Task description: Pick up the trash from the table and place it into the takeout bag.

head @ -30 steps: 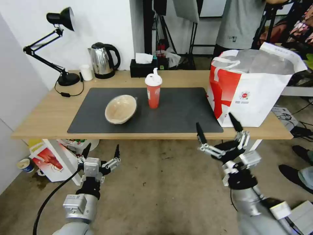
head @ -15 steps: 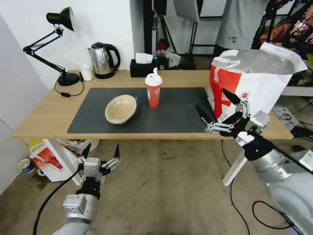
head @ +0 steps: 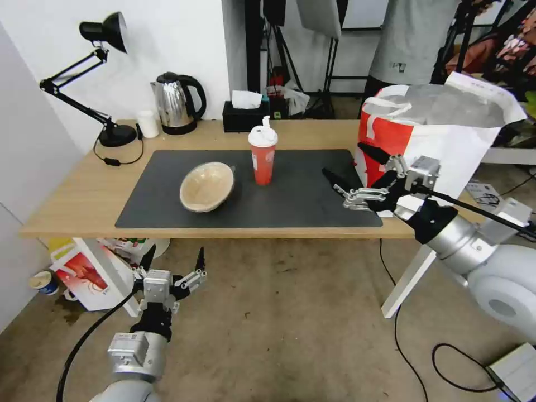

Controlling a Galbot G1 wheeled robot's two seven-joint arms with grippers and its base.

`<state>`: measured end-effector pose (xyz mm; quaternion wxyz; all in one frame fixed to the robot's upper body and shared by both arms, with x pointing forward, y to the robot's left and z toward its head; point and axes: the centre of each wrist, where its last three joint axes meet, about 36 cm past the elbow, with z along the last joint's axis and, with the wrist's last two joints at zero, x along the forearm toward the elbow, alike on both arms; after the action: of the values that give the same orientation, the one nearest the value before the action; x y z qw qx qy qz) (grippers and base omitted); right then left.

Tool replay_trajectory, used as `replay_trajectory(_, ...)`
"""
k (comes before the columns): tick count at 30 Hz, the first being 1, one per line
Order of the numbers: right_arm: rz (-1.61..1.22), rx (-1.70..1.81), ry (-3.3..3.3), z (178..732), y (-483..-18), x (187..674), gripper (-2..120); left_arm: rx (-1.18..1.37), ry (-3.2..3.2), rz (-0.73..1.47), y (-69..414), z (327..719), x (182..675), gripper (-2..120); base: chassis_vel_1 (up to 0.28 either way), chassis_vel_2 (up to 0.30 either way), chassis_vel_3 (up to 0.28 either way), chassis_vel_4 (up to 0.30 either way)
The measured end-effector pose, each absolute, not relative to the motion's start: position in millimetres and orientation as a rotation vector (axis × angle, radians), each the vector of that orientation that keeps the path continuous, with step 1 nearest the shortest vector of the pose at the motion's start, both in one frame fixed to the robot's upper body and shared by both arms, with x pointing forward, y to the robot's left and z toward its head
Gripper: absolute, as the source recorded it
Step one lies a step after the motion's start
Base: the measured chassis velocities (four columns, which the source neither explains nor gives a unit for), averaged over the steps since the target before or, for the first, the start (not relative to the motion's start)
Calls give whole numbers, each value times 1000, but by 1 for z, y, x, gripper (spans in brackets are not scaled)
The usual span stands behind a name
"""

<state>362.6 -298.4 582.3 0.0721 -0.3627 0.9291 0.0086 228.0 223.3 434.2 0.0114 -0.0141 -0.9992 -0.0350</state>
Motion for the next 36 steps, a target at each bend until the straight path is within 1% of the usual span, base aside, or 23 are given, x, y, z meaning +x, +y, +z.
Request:
replay_trajectory(10, 18, -1122, 2800, 574, -293, 387, 100, -44, -3117, -109, 223, 434, 228, 100, 0, 0, 0, 0)
replay_trajectory(26, 65, -1146, 2837, 543, -285, 427, 100, -44, -3117, -109, 223, 434, 228, 100, 0, 0, 0, 0)
replay_trajectory(36, 112, -1146, 2852, 526, -278, 441, 100, -44, -3117, -109, 223, 434, 228, 100, 0, 0, 0, 0)
